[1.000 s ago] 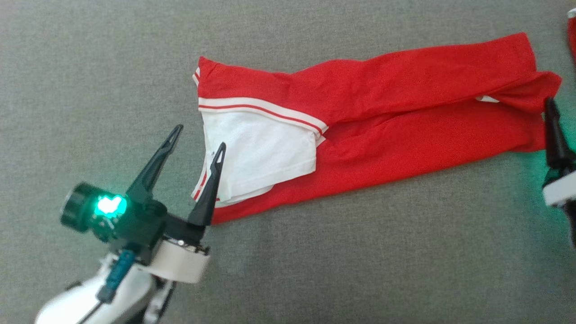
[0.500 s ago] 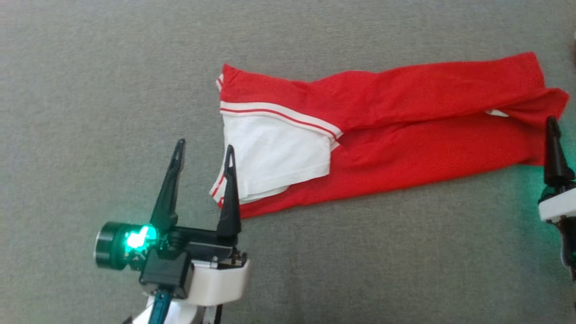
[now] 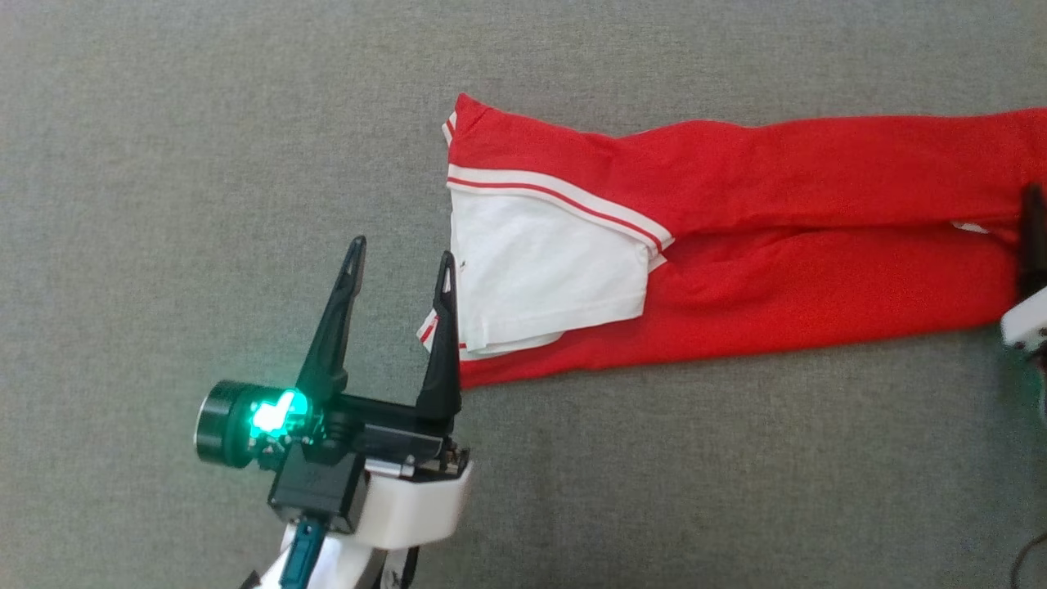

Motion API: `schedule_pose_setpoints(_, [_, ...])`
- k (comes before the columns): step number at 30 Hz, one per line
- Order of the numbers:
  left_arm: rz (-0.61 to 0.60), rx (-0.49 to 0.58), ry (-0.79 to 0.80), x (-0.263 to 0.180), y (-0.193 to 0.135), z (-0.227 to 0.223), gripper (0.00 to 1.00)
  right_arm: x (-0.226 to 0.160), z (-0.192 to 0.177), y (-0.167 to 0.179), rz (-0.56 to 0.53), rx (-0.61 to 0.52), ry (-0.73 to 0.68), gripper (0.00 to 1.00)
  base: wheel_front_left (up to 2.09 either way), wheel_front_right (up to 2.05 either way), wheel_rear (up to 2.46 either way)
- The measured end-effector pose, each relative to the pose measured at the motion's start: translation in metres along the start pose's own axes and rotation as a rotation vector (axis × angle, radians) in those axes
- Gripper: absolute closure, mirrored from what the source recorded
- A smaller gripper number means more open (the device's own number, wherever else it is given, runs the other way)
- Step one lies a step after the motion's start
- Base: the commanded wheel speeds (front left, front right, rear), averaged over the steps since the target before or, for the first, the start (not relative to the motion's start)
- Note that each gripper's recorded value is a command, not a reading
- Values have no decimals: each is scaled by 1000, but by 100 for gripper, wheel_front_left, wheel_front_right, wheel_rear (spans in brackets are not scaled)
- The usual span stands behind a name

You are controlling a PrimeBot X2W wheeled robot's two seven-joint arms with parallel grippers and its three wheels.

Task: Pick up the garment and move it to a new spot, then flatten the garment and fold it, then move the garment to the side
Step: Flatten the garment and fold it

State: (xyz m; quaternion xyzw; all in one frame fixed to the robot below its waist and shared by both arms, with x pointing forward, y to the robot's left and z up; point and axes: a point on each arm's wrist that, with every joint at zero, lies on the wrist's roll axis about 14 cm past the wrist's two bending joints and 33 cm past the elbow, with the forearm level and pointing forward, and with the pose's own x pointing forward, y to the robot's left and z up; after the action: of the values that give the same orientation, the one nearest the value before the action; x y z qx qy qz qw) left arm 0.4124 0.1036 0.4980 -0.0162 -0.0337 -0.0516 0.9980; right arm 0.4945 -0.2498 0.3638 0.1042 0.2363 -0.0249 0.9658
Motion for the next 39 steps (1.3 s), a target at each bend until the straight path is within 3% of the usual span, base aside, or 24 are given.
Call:
schedule_pose_setpoints(8, [13, 3, -16, -1, 4, 4, 0, -17, -22, 7, -14, 29, 66, 0, 0, 0, 0])
schedule_pose_setpoints(9, [12, 2, -16, -2, 3, 4, 0, -21, -24, 8, -14, 36, 72, 19, 0, 0, 0])
schedule_pose_setpoints(10, [11, 1, -14, -2, 3, 3, 0, -24, -25, 8, -16, 36, 77, 54, 0, 0, 0])
schedule_pose_setpoints(11, [6, 1, -15, -3, 2, 3, 0, -27, -26, 8, -17, 38, 82, 81, 0, 0, 0])
schedule_pose_setpoints(12, [-1, 2, -17, -2, 1, 4, 0, -29, -26, 8, -18, 43, 86, 100, 0, 0, 0])
schedule_pose_setpoints(19, [-34, 0, -41, 2, -7, 9, 0, -41, -12, 2, -40, 54, 36, 100, 0, 0, 0])
schedule_pose_setpoints(27, [-85, -9, -47, 4, -19, 9, 0, -64, 41, -39, -105, 43, -96, 100, 0, 0, 0])
schedule_pose_setpoints(33, [-115, -10, -55, 1, -26, 13, 0, -77, 88, 38, 145, 149, -206, 100, 0, 0, 0])
schedule_pose_setpoints(34, [-115, -10, -55, 1, -26, 13, 0, -77, 88, 38, 145, 149, -206, 100, 0, 0, 0])
schedule_pose_setpoints(39, [-121, -17, -60, -2, -29, 16, 0, -94, 94, 132, 407, 145, -190, 100, 0, 0, 0])
